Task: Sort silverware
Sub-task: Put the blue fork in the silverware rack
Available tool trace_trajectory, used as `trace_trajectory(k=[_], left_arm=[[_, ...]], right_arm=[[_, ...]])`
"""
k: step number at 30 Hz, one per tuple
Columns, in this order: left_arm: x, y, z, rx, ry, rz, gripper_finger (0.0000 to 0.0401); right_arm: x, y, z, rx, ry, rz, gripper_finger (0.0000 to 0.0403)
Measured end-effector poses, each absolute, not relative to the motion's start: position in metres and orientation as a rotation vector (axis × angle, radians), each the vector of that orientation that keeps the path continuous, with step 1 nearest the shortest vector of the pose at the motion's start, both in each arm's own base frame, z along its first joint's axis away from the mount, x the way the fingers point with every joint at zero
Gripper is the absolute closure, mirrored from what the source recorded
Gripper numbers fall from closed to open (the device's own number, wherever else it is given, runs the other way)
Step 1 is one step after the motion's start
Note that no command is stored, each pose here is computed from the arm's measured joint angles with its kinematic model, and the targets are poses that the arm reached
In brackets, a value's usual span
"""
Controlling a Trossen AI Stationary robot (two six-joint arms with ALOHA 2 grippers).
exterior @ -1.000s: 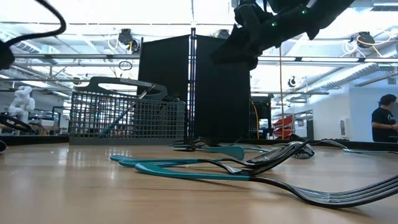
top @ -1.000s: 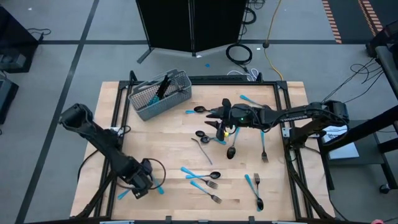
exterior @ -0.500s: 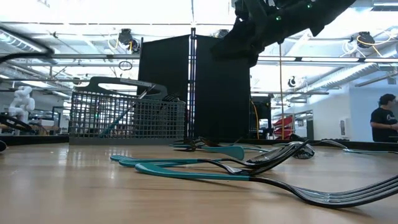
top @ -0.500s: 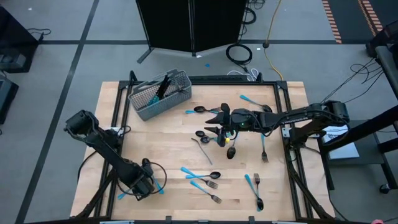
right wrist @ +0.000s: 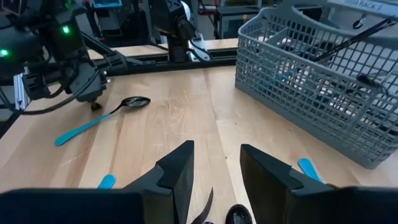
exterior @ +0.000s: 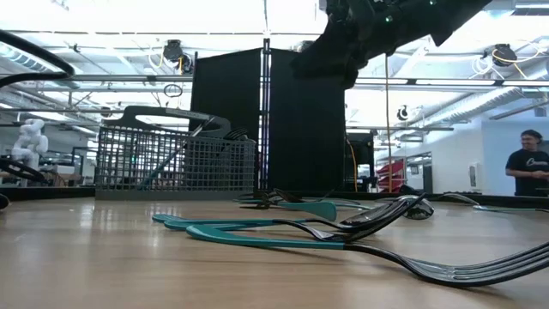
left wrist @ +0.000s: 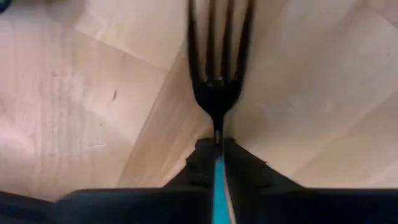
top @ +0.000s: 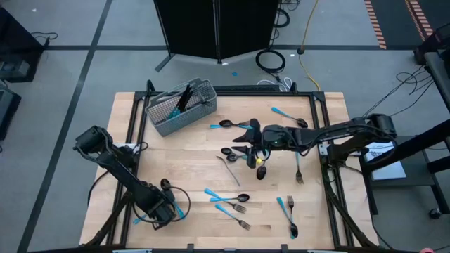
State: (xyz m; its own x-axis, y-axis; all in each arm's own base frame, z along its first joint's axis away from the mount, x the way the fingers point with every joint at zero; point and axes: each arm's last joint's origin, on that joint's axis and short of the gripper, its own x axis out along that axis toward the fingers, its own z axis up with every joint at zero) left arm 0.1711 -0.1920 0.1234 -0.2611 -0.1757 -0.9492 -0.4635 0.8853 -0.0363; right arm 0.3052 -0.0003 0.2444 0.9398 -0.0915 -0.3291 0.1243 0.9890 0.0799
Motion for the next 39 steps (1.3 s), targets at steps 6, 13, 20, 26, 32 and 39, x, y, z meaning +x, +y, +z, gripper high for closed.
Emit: trace_trajectory(k=[6, 13, 20, 26, 32, 39], left_arm=[[0.179, -0.187, 0.127, -0.441, 1.849, 0.205, 0.039], [0.19, -0.173, 0.164, -0.374, 1.746, 0.221, 0.0399], [0.194, -0.155, 0.207, -0.346, 1.494, 0.178, 0.04], [0.204, -0.146, 0.237, -0.241, 1.124, 0.08, 0.0401], [0.227, -0.108, 0.261, -0.148, 0.877, 0.141, 0.0401], [0.251, -0.044, 0.283, -0.034, 0.684, 0.276, 0.0401]], right_arm=[[0.301, 0.0, 0.251, 0.101, 0.311, -0.109, 0.0277], [0.301, 0.0, 0.252, 0.101, 0.303, -0.109, 0.0277], [0.301, 0.0, 0.252, 0.099, 0.304, -0.114, 0.0277], [0.3, 0.001, 0.248, 0.113, 0.341, -0.114, 0.0277], [0.295, 0.003, 0.235, 0.134, 0.485, -0.123, 0.0277], [0.294, -0.003, 0.234, 0.114, 0.497, -0.144, 0.0277]])
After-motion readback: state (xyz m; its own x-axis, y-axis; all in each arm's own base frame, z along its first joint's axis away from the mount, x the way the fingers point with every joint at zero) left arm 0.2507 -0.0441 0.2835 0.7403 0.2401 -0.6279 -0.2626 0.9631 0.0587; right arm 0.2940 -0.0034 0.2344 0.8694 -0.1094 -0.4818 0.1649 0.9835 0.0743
